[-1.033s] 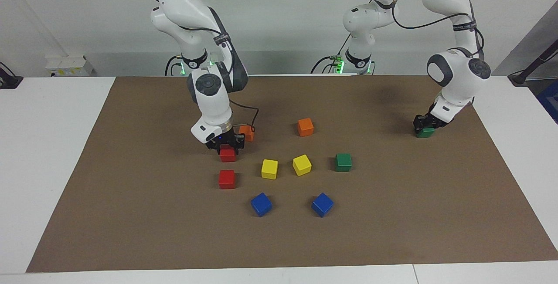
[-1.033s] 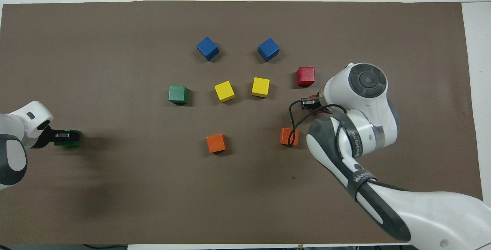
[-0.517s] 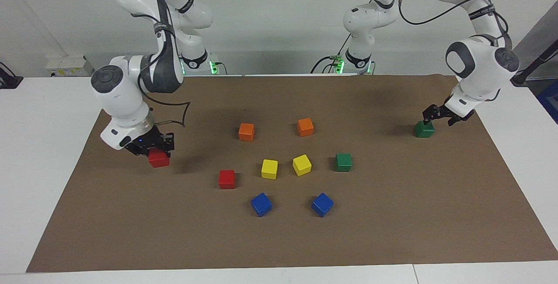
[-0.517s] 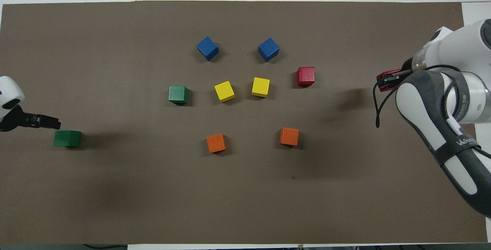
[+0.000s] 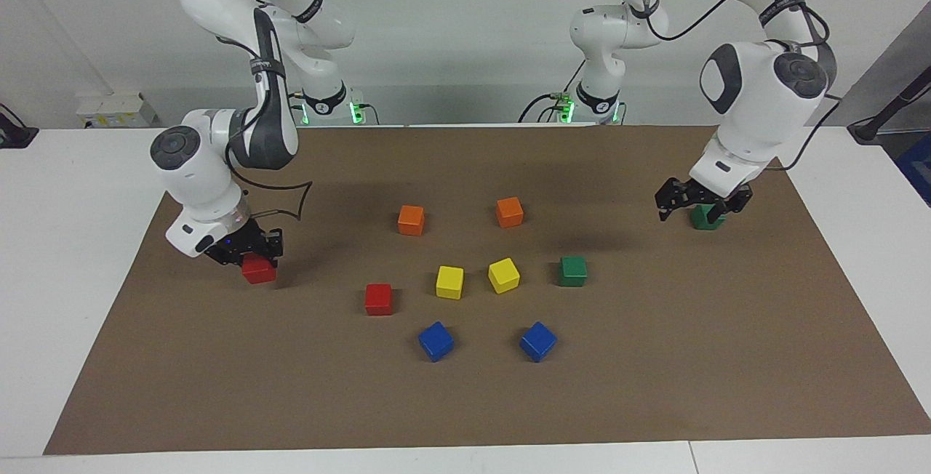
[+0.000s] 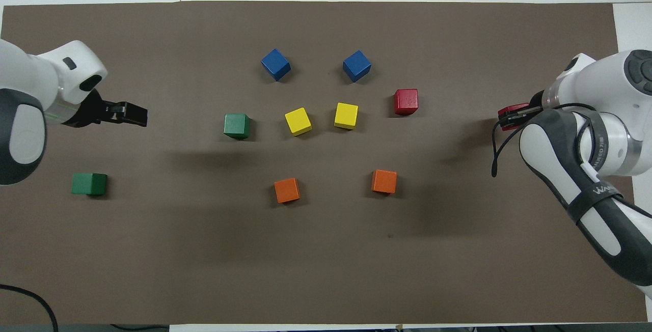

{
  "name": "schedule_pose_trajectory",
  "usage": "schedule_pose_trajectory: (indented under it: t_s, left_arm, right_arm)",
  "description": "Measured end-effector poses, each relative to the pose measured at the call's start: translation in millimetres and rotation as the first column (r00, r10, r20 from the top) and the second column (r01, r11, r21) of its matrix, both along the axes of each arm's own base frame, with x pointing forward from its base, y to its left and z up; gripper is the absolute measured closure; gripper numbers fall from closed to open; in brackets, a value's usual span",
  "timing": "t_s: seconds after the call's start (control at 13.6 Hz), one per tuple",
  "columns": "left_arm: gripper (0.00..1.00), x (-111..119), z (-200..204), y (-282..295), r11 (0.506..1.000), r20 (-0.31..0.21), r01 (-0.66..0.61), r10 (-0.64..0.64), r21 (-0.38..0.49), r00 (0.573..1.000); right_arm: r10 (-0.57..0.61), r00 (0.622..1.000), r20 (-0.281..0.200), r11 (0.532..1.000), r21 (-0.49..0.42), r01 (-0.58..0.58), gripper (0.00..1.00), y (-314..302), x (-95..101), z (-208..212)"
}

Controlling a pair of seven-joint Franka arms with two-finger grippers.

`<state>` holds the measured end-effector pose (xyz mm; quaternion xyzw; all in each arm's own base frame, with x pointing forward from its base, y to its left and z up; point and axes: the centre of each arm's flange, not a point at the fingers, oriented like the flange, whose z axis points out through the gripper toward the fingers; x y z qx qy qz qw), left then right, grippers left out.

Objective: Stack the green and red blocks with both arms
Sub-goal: 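Grasp the second green block while the right gripper sets down the red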

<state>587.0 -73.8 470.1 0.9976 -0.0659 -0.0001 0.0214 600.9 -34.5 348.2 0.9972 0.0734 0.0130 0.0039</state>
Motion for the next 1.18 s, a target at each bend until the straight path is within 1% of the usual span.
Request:
schedule_pose_trajectory:
  t_s: [0.07,0.22,0.37,0.66,0.81,0.96,1.11,1.18]
  left_arm:
    - [0.00,1,-6,-22,1.000,0.000,-0.014,0.014,-0.006,1.000]
    - [0.00,3,-26,-70,1.000,0.017,-0.020,0.020,-0.014,1.000]
    - [0.00,7,-52,-100,1.000,0.026,-0.004,0.004,-0.018,1.000]
    - [0.00,14,-103,-129,0.999,0.022,0.034,-0.033,-0.019,0.999]
    - [0.00,15,-119,-137,0.999,0.020,0.043,-0.043,-0.020,0.999]
    - [0.00,16,-125,-140,0.999,0.022,0.047,-0.046,-0.020,0.999]
    - [0.00,16,-131,-144,0.998,0.022,0.053,-0.052,-0.020,0.998]
    - [0.00,15,-134,-147,0.998,0.023,0.057,-0.056,-0.021,0.998]
  right_arm:
    - [0.000,1.000,0.005,1.000,0.000,0.000,0.45,0,-0.1,-4]
    - [-0.002,1.000,0.013,1.000,0.000,0.002,0.45,-1,-0.9,-16]
    - [-0.007,1.000,0.016,1.000,0.000,0.007,0.45,-4,-1.7,-26]
    - [-0.015,1.000,-0.002,1.000,0.001,0.015,0.45,-9,-3.0,-39]
    - [-0.016,1.000,-0.004,1.000,0.002,0.016,0.45,-10,-4.8,-43]
    - [-0.019,1.000,0.019,1.000,0.001,0.019,0.45,-11,-7.6,-50]
    - [-0.019,0.999,0.031,1.000,0.000,0.019,0.44,-11,-9.2,-50]
    - [-0.019,0.999,0.031,1.000,0.000,0.019,0.41,-11,-9.9,-51]
